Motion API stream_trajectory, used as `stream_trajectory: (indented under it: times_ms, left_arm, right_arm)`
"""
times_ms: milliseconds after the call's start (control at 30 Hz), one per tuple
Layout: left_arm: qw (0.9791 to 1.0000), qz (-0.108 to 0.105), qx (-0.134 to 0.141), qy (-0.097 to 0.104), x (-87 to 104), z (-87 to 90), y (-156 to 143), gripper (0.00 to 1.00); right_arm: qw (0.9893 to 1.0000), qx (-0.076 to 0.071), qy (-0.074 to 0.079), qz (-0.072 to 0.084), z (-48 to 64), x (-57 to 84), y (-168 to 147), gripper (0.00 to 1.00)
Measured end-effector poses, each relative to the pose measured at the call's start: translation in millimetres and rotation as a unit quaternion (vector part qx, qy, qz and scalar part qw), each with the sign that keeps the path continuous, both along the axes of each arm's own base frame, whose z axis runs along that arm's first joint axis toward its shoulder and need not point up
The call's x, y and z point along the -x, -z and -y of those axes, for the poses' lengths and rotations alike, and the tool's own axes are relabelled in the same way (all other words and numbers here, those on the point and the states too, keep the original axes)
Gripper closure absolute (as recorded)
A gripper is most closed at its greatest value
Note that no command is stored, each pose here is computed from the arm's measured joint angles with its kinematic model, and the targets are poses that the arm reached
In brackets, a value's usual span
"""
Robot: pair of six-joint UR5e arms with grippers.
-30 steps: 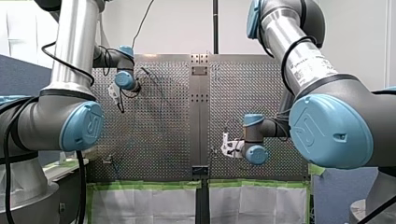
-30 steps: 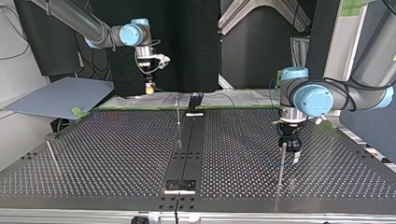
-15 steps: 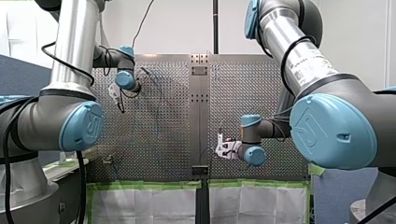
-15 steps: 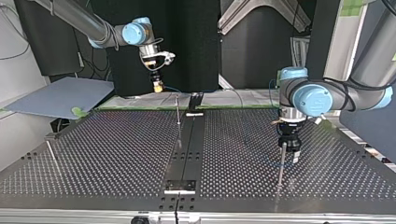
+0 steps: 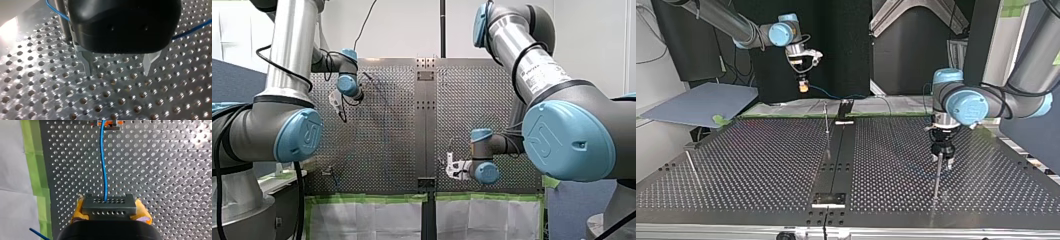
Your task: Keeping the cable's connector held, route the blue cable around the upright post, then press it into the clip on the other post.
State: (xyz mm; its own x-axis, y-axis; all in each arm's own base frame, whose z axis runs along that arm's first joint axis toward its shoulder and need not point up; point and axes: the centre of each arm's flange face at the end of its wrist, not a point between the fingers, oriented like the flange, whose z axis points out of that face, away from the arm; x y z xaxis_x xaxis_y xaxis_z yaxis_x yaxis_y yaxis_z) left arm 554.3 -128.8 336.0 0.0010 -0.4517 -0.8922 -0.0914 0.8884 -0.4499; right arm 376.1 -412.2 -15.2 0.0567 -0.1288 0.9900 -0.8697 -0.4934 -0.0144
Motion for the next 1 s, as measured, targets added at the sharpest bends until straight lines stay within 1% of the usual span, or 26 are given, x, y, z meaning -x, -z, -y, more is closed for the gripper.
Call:
stream_trajectory:
  times_ms: [200, 267, 467, 667, 800, 967, 1000]
  left_arm:
    - [0.9996, -0.017, 0.023, -0.001, 4.4, 2.1, 3.7, 0.00]
    - [0.9993, -0.019, 0.030, -0.002, 4.9, 1.3, 4.3, 0.00]
    - [0.9980, -0.029, 0.055, -0.005, 6.1, -3.5, 6.6, 0.00]
    - [0.9959, -0.040, 0.081, -0.013, 9.5, -12.1, 15.9, 0.00]
    - [0.9943, -0.041, 0.097, -0.013, 12.7, -17.2, 26.4, 0.00]
    - [0.9919, -0.041, 0.118, -0.022, 15.9, -30.9, 39.9, 0.00]
    - [0.9912, -0.040, 0.124, -0.024, 16.5, -35.4, 42.9, 0.00]
  right_arm:
    - [1.0000, 0.003, 0.001, 0.002, 0.0, 0.4, 0.9, 1.00]
    - [1.0000, 0.003, 0.001, 0.002, 0.0, 0.5, 1.2, 1.00]
    - [1.0000, 0.004, 0.001, 0.002, 0.4, 0.9, 1.4, 1.00]
    - [1.0000, 0.005, 0.002, 0.002, 1.1, 1.3, 1.4, 1.00]
    - [1.0000, 0.007, 0.001, 0.002, 1.5, 1.3, 1.2, 1.00]
    - [1.0000, 0.008, 0.002, 0.002, 1.9, 1.5, 1.0, 1.00]
    - [1.0000, 0.008, 0.002, 0.003, 2.1, 1.6, 1.0, 1.00]
